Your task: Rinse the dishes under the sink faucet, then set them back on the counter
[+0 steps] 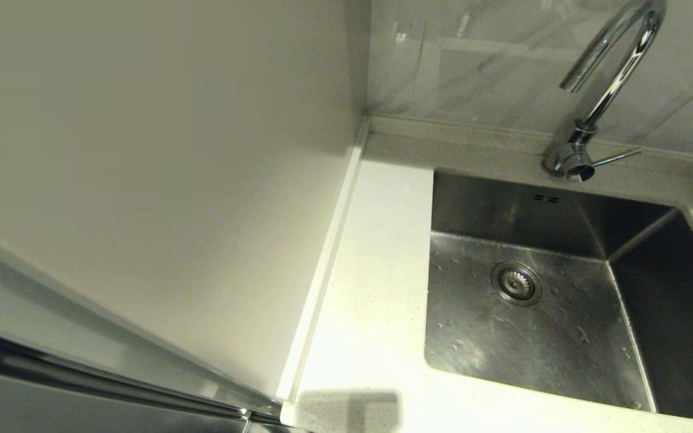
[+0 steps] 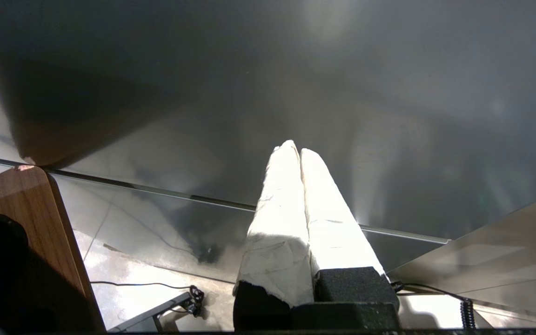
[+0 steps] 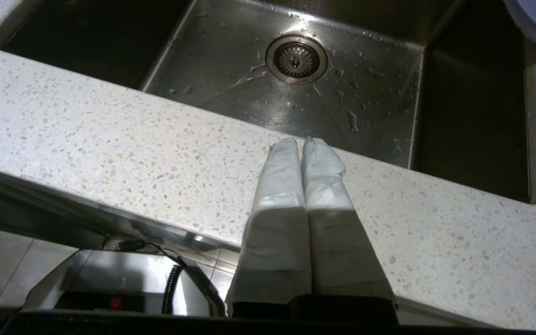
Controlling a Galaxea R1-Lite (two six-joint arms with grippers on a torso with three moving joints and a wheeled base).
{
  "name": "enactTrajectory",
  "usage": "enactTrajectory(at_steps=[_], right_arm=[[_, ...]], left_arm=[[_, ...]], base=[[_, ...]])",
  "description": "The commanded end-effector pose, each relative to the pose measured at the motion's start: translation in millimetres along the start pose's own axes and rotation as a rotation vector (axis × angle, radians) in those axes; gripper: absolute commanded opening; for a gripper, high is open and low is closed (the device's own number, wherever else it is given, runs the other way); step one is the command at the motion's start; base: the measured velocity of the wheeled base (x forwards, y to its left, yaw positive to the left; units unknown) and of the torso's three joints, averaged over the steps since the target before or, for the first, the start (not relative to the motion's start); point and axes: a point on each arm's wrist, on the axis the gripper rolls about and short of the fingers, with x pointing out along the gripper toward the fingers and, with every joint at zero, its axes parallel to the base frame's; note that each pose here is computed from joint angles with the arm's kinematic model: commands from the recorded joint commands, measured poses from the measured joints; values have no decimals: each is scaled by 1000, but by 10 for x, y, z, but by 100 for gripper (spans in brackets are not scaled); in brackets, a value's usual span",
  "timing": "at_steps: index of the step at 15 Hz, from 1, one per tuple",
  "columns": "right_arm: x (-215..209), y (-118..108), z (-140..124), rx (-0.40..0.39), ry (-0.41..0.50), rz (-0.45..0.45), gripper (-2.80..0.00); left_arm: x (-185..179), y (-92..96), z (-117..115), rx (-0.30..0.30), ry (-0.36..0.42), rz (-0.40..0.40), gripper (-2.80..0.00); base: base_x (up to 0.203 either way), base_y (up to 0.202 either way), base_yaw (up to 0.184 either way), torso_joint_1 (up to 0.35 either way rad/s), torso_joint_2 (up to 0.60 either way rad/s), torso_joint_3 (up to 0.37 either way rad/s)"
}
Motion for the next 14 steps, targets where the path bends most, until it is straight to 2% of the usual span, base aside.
enactTrajectory(at_steps=[1, 14], right_arm=[[0, 0, -1, 0, 1, 0, -280], [0, 0, -1, 0, 1, 0, -280]], left_arm=[[2, 0, -9, -1, 4, -1, -280], [2, 0, -8, -1, 3, 0, -280]], base=[[0, 0, 0, 0, 0, 0], [0, 0, 0, 0, 0, 0]])
